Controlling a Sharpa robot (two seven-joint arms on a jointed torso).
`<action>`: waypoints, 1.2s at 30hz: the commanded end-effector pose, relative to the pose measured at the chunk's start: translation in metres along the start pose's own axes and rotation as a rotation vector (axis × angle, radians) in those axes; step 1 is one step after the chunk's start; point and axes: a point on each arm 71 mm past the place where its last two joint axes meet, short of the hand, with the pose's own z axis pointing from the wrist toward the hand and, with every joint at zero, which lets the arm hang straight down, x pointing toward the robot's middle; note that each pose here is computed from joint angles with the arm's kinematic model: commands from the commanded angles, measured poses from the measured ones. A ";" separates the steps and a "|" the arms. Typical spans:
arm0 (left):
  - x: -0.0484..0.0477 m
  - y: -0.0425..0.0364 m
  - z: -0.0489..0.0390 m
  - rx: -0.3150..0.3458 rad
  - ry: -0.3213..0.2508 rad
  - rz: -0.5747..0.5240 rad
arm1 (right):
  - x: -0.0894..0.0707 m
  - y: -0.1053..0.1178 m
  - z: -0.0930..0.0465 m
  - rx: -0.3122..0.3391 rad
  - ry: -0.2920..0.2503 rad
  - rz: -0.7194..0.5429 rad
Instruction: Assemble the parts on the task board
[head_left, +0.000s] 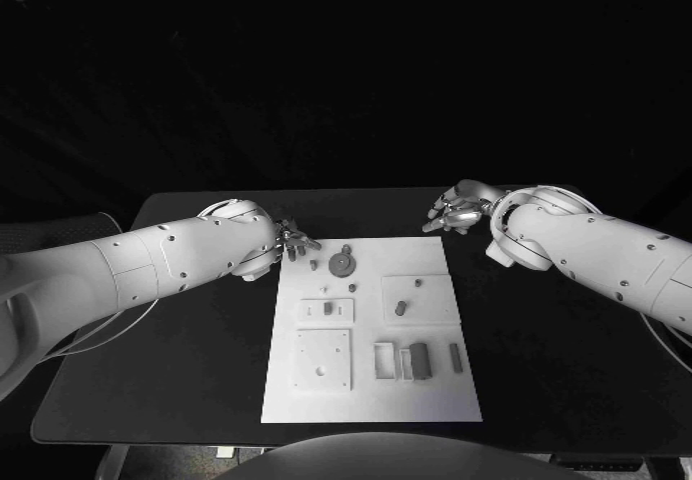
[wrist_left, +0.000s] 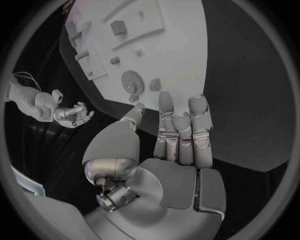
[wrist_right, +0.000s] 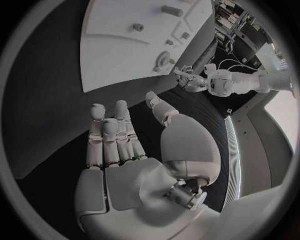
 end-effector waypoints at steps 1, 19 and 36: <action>0.0014 -0.0020 0.0006 0.007 0.025 0.016 | 0.001 0.001 0.000 -0.005 0.012 -0.003; 0.0086 -0.0065 0.0086 -0.002 0.064 0.047 | 0.003 0.003 0.001 -0.010 0.015 -0.003; 0.0129 -0.0073 0.0109 0.010 0.090 0.056 | 0.003 0.004 0.002 -0.013 0.019 -0.003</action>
